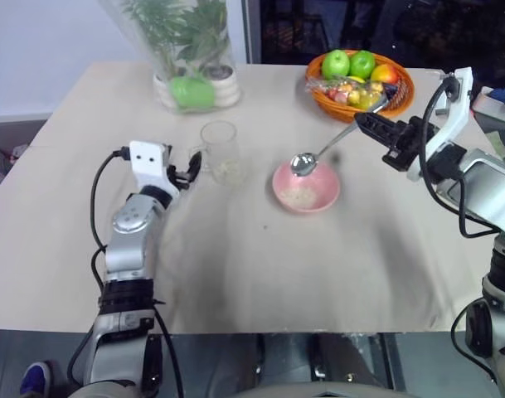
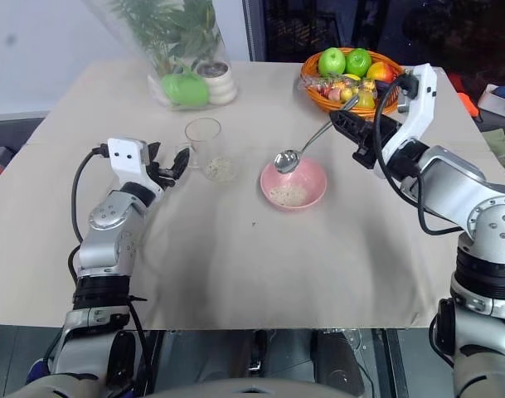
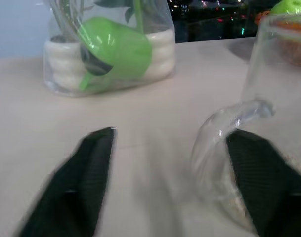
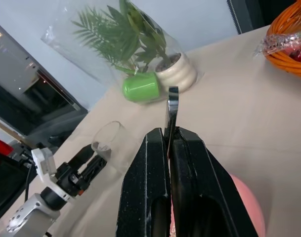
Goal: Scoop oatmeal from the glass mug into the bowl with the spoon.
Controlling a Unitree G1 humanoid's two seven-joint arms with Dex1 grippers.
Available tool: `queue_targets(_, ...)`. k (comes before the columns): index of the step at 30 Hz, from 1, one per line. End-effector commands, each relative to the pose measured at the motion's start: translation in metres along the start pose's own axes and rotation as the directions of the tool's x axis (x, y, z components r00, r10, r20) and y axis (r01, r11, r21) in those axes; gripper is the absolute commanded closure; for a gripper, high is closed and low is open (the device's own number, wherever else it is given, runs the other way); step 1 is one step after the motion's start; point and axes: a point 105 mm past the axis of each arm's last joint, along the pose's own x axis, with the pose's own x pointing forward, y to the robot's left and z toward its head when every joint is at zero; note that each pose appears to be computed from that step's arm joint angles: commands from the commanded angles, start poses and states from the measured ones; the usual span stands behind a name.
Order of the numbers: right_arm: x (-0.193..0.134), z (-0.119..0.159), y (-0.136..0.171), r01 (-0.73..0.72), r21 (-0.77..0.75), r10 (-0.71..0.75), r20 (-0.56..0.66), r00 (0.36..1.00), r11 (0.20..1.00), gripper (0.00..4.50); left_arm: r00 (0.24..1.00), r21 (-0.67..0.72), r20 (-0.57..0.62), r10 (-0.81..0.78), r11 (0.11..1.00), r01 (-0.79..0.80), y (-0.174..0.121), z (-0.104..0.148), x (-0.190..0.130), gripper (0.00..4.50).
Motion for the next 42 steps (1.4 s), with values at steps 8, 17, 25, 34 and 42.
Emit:
queue_targets(8, -0.003, 0.015, 0.019, -0.063, -0.048, 0.065, 0.041, 0.997, 0.997, 4.50, 0.999, -0.017, 0.031, 0.025, 1.000, -0.025, -0.013, 0.005, 0.012, 4.42)
queue_targets(17, 0.010, 0.031, 0.041, -0.132, -0.113, 0.140, 0.068, 0.988, 0.985, 4.50, 0.994, 0.026, 0.112, 0.018, 0.999, -0.021, -0.014, 0.026, 0.014, 4.42)
queue_targets(25, 0.016, 0.036, 0.043, -0.140, -0.117, 0.150, 0.088, 0.985, 0.983, 4.50, 0.976, 0.128, 0.218, 0.020, 0.991, -0.049, -0.016, 0.041, 0.007, 4.42)
queue_targets(34, 0.039, 0.051, 0.077, -0.235, -0.192, 0.259, 0.111, 0.960, 0.953, 4.50, 0.963, 0.238, 0.266, -0.052, 0.971, -0.013, -0.031, 0.042, 0.006, 4.42)
queue_targets(42, 0.043, 0.044, 0.077, -0.254, -0.205, 0.276, 0.084, 0.958, 0.945, 4.50, 0.988, 0.140, 0.156, 0.003, 0.990, -0.025, -0.027, 0.002, -0.009, 4.42)
